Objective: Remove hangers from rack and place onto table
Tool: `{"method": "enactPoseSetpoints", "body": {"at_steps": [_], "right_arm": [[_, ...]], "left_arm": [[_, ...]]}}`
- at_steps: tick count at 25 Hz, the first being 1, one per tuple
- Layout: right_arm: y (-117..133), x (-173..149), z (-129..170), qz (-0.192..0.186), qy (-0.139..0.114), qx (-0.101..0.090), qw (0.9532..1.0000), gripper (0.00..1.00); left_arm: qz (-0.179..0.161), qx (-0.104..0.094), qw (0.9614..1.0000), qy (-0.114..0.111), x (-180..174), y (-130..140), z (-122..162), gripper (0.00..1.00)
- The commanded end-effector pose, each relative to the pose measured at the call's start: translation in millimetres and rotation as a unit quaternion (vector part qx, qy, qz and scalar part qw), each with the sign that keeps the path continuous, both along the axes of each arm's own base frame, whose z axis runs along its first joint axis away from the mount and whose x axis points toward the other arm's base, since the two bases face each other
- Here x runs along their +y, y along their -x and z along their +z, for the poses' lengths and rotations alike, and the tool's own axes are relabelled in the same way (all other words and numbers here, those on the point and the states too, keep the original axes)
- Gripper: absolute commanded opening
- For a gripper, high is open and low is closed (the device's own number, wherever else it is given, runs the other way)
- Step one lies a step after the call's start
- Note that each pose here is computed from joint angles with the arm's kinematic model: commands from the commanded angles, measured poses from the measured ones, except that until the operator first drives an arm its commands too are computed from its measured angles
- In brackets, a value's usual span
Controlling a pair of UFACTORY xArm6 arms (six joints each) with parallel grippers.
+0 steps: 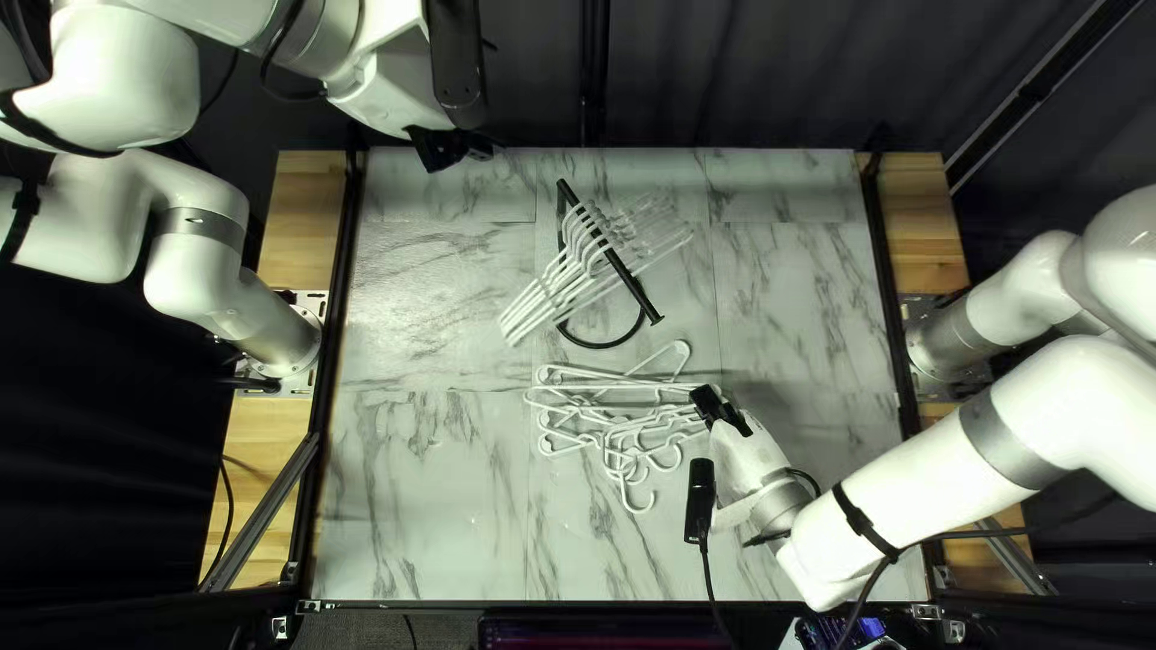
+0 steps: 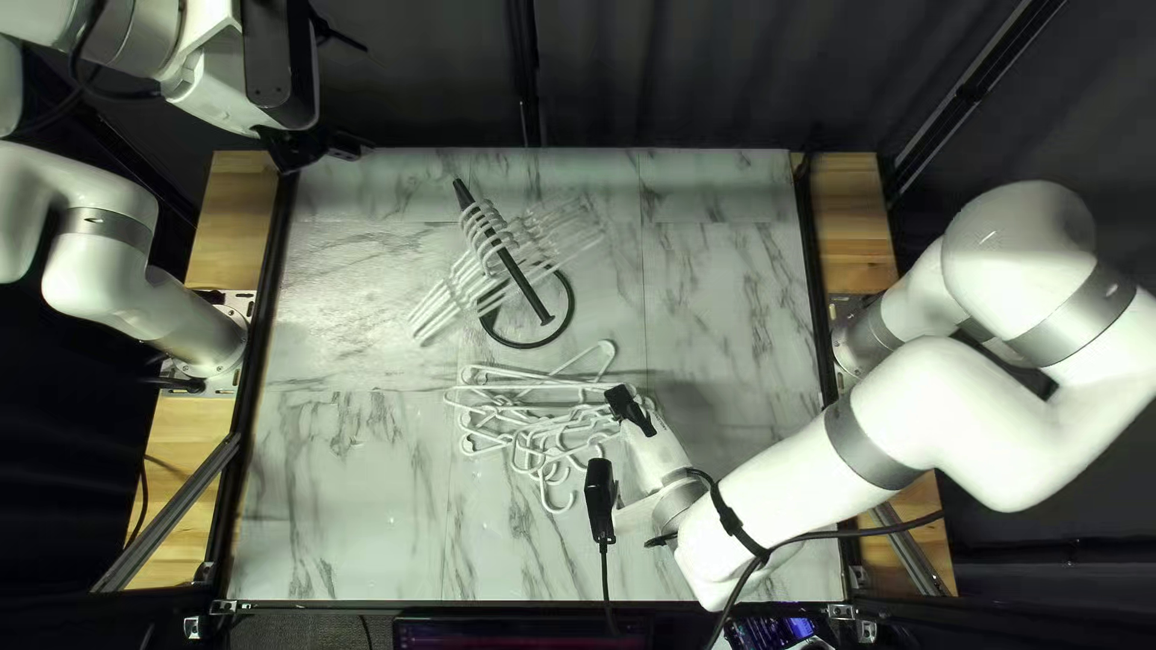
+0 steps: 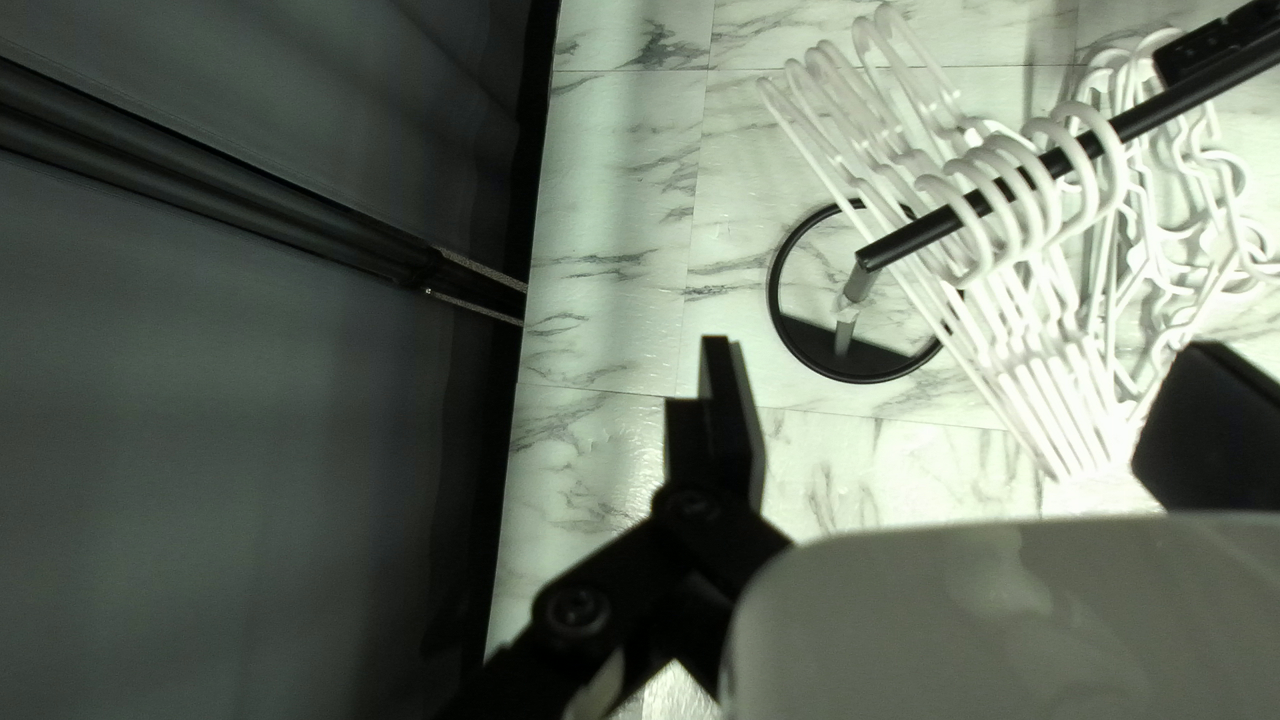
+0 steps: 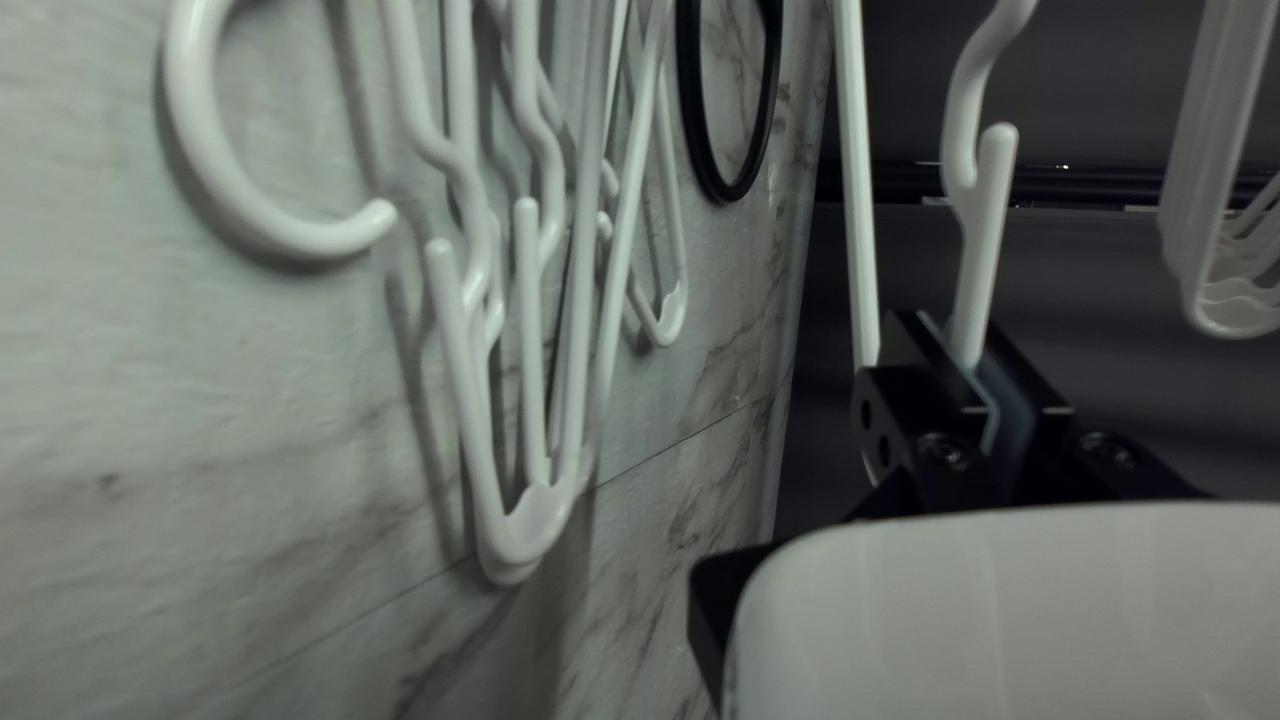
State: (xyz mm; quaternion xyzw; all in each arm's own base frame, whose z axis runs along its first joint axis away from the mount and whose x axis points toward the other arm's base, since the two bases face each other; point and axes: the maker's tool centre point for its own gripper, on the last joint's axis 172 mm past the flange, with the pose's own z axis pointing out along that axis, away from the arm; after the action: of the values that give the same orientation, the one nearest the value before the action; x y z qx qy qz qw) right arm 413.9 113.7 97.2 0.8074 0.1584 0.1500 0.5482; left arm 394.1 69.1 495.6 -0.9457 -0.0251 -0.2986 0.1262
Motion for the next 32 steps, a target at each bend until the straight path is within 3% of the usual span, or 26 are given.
{"method": "enactPoseSetpoints", "body": {"at_steps": [1,9,11,12,13,14,15,25,30,32], "right_arm": [[1.4,-5.6,-5.1,-0.008,0.005,-0.004,0.9999,0.00],[4.1,1.2,-10.6,-0.016,0.007,-0.012,0.9998,0.00],[5.3,2.0,-12.9,-0.015,0.005,-0.012,0.9998,0.05],[5.6,2.3,-14.0,-0.015,0.005,-0.012,0.9998,0.17],[5.7,2.6,-14.8,-0.014,0.004,-0.012,0.9998,0.17],[5.8,3.0,-15.7,-0.014,0.003,-0.012,0.9998,0.71],[5.6,3.8,-16.7,-0.013,0.001,-0.012,0.9998,0.98],[2.6,20.8,2.2,-0.007,-0.012,-0.009,0.9999,1.00],[12.8,19.2,9.9,0.015,-0.079,0.024,0.9965,1.00],[18.4,14.5,14.2,0.031,-0.125,0.034,0.9911,1.00]], "left_arm": [[0.000,0.000,1.0000,0.000,0.0,0.0,0.0,1.00],[0.000,0.000,1.0000,0.000,0.0,0.0,0.0,1.00],[0.000,0.000,1.0000,0.000,0.0,0.0,0.0,1.00],[0.000,0.000,1.0000,0.000,0.0,0.0,0.0,1.00],[0.000,0.000,1.0000,0.000,0.0,0.0,0.0,1.00],[0.000,0.000,1.0000,0.000,0.0,0.0,0.0,1.00],[0.000,0.000,1.0000,0.000,0.0,0.0,0.0,1.00],[0.000,0.000,1.0000,0.000,0.0,0.0,0.0,1.00],[0.000,0.000,1.0000,0.000,0.0,0.0,0.0,1.00],[0.000,0.000,1.0000,0.000,0.0,0.0,0.0,1.00]]}}
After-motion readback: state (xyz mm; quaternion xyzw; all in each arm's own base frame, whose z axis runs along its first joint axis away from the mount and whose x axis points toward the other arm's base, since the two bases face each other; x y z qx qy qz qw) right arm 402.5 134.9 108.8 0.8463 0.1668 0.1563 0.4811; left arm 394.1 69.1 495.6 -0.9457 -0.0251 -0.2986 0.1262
